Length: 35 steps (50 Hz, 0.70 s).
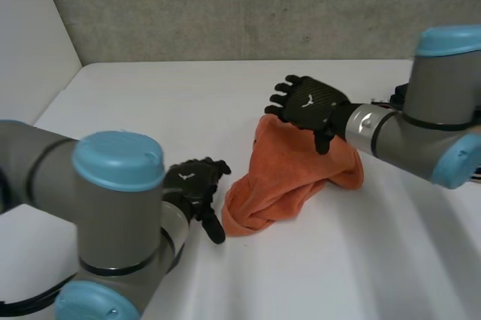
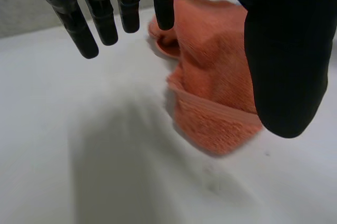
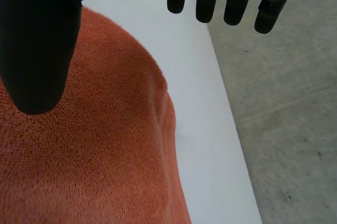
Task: Fold the laundry.
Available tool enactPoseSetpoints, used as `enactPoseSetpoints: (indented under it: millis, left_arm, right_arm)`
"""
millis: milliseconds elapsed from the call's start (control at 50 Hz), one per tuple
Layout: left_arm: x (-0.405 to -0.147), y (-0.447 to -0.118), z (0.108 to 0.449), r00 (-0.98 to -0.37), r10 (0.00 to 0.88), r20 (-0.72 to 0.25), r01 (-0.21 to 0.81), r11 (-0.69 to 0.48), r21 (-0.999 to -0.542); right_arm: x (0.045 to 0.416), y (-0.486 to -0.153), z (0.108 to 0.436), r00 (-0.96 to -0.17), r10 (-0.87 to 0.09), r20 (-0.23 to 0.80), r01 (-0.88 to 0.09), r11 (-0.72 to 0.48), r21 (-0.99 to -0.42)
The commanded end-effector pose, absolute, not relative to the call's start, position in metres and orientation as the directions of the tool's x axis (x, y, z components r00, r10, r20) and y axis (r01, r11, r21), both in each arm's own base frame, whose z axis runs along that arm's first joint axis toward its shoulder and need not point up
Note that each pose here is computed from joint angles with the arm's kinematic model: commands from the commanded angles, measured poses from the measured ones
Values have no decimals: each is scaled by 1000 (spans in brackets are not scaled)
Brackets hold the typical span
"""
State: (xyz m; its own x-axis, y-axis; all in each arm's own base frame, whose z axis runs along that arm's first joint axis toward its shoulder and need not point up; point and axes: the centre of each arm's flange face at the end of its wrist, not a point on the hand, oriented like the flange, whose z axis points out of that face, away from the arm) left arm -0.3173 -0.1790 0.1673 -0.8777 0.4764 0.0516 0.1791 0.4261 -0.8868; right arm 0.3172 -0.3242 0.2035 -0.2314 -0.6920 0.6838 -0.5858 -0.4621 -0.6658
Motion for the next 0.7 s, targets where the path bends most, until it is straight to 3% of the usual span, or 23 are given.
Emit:
enactPoseSetpoints:
  millis: [20,160,360,480,560,580,640,660,700]
  left_arm:
    - [-332,-184,154,-877,480,38,198,431,-881]
    - [-340,-195,143,-887,462,-5,228,429,-874]
    - [-356,-209,133,-870,490,-50,288,424,-859]
    - [-354,-263,176,-905,408,-124,248,269,-931]
    - [-344,-305,246,-949,307,-71,90,48,-995]
    - [-339,-317,279,-957,288,-34,14,-71,-997]
    - [-335,-325,325,-954,299,3,-80,-243,-967]
    - [-334,-325,349,-948,318,2,-115,-340,-933]
    - [-334,-323,369,-941,337,-16,-135,-421,-897]
  right_arm:
    - [332,-332,174,-176,-681,711,-598,-500,-627]
    - [342,-340,151,-142,-660,738,-601,-535,-594]
    - [350,-349,160,-184,-608,773,-560,-581,-591]
    - [353,-374,197,-350,-460,816,-497,-648,-578]
    - [348,-393,252,-534,-279,798,-445,-710,-546]
    - [344,-396,281,-617,-204,760,-414,-737,-534]
    - [336,-397,320,-727,-125,675,-349,-780,-520]
    - [330,-393,343,-784,-100,613,-298,-806,-512]
    - [325,-386,363,-827,-102,553,-230,-836,-499]
